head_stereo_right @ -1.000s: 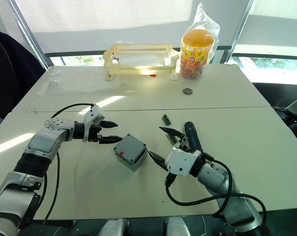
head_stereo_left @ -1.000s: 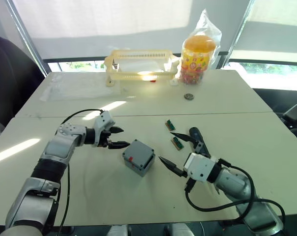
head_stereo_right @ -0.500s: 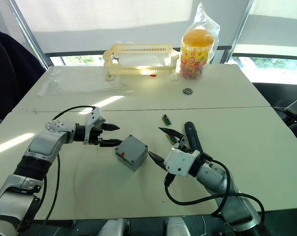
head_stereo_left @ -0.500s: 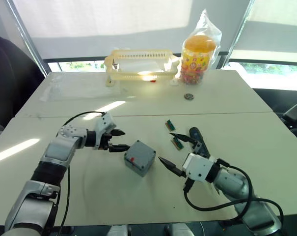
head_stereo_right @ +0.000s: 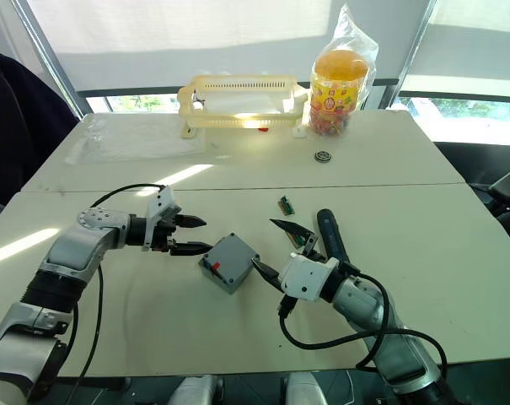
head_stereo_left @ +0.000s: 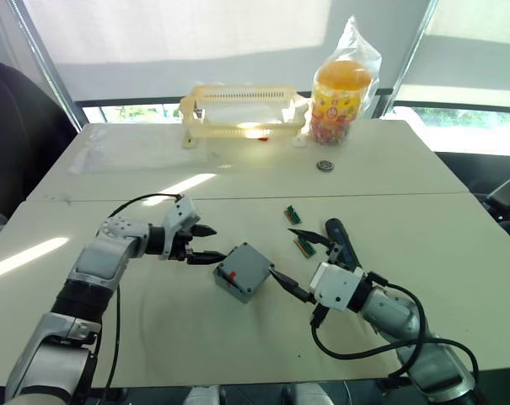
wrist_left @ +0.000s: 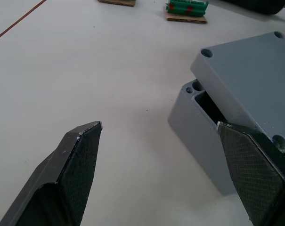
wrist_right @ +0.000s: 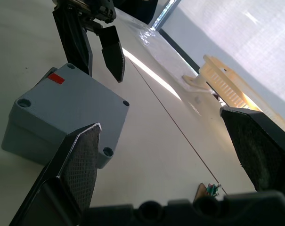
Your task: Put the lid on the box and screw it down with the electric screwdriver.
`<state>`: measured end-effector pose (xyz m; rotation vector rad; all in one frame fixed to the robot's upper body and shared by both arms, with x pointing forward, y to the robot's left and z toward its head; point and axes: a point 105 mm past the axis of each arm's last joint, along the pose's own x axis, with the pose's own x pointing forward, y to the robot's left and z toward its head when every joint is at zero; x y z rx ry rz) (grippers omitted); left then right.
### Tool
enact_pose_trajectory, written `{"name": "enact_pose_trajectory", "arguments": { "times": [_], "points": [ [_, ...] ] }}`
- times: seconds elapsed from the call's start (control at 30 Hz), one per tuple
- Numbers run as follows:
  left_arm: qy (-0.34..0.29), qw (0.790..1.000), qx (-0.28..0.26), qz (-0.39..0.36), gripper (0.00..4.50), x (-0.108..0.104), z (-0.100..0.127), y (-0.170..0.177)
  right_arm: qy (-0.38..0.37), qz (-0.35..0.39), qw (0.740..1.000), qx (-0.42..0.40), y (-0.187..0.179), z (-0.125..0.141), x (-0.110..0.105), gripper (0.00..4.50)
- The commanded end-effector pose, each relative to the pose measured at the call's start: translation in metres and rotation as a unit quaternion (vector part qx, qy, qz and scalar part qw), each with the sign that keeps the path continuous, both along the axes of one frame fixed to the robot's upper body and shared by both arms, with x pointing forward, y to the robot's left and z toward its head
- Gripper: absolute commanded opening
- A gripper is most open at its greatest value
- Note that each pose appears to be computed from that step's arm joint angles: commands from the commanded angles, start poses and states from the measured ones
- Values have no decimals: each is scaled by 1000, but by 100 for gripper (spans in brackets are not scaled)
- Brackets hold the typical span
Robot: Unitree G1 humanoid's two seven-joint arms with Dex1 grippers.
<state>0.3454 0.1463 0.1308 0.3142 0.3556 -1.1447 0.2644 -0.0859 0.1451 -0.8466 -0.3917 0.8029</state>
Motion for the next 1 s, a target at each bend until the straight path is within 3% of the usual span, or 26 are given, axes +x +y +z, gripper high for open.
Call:
{"name": "enact_pose_trajectory", "arguments": {
  "times": [0.03, 0.33, 1.0],
  "points": [
    [-24, 1000, 2, 10, 404, 6, 14, 9, -11, 23, 1000, -5, 1, 4, -8, 444],
    [-38, 999, -5, 15, 404, 13, 24, 10, 1, 32, 999, -25, 1, -7, -8, 444],
    [-25, 999, -19, -17, 404, 0, 21, -7, -9, 33, 998, -43, 6, -14, 10, 444]
  ]
}}
